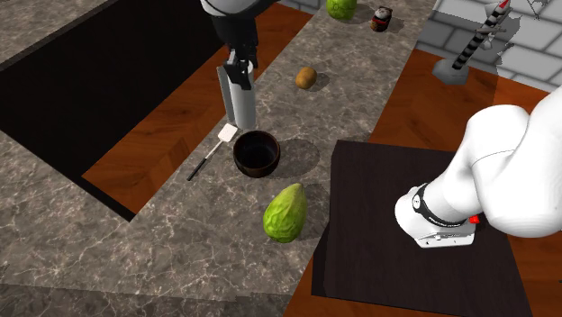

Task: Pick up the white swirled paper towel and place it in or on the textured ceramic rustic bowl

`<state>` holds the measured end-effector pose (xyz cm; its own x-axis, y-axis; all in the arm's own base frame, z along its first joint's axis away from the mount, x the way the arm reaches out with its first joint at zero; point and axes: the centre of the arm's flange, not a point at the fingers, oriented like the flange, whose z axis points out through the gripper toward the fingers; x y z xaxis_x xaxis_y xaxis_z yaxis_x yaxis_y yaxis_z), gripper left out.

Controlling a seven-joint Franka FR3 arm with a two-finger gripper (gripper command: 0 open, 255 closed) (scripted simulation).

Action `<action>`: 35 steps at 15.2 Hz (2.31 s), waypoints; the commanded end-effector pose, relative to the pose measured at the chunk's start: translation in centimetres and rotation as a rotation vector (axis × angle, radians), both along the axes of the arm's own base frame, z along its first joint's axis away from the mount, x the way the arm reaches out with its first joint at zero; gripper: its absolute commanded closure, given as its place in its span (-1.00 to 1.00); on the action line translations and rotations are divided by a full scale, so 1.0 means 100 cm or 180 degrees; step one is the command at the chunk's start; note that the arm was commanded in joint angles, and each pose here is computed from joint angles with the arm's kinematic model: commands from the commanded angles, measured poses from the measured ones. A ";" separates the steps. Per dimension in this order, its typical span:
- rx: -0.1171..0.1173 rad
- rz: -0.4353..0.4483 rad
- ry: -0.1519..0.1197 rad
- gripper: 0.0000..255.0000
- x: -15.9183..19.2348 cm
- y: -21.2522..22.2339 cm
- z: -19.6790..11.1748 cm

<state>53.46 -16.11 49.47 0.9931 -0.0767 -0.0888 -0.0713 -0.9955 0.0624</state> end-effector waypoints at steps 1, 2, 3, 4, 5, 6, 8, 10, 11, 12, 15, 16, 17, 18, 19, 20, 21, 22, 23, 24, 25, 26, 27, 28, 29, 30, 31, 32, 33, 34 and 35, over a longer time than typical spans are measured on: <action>0.0000 0.0004 0.0002 1.00 0.003 -0.010 0.000; 0.0000 0.0004 0.0002 1.00 0.003 -0.010 -0.005; 0.0000 0.0004 0.0002 1.00 0.003 -0.010 -0.010; 0.0000 0.0004 0.0002 1.00 0.003 -0.010 -0.016; 0.0000 0.0004 0.0002 1.00 0.003 -0.010 -0.021; 0.0000 0.0004 0.0002 1.00 0.003 -0.010 -0.026; 0.0000 0.0004 0.0002 1.00 0.003 -0.010 -0.037; 0.0000 0.0004 0.0002 1.00 0.003 -0.010 -0.047; 0.0000 0.0004 0.0002 1.00 0.003 -0.010 -0.053; 0.0000 0.0004 0.0002 1.00 0.003 -0.010 -0.058; 0.0000 0.0004 0.0002 1.00 0.003 -0.010 -0.074; 0.0000 0.0004 0.0002 1.00 0.003 -0.010 -0.079; 0.0000 0.0004 0.0002 1.00 0.003 -0.010 -0.084; 0.0000 0.0004 0.0002 1.00 0.003 -0.010 -0.090; 0.0000 0.0004 0.0002 1.00 0.003 -0.010 -0.095; 0.0000 0.0004 0.0002 1.00 0.003 -0.010 -0.100; 0.0000 0.0004 0.0002 1.00 0.003 -0.010 -0.105; 0.0000 0.0004 0.0002 1.00 0.003 -0.010 -0.111; 0.0000 0.0004 0.0002 1.00 0.003 -0.010 -0.116; 0.0000 0.0004 0.0002 1.00 0.003 -0.010 -0.121; 0.0000 0.0004 0.0002 1.00 0.003 -0.010 -0.127; 0.0000 0.0004 0.0002 1.00 0.003 -0.010 -0.132; 0.0000 0.0004 0.0002 1.00 0.003 -0.010 -0.137; 0.0000 0.0004 0.0002 1.00 0.003 -0.010 -0.142; 0.0000 0.0004 0.0002 1.00 0.003 -0.010 -0.151; 0.0000 0.0004 0.0002 1.00 0.003 -0.010 -0.151; 0.0000 0.0004 0.0002 1.00 0.003 -0.010 -0.151; 0.0000 0.0004 0.0002 1.00 0.003 -0.010 -0.151; 0.0000 0.0004 0.0002 1.00 0.003 -0.010 -0.151; 0.0000 0.0004 0.0002 1.00 0.003 -0.010 -0.151; 0.0000 0.0004 0.0002 1.00 0.003 -0.010 -0.151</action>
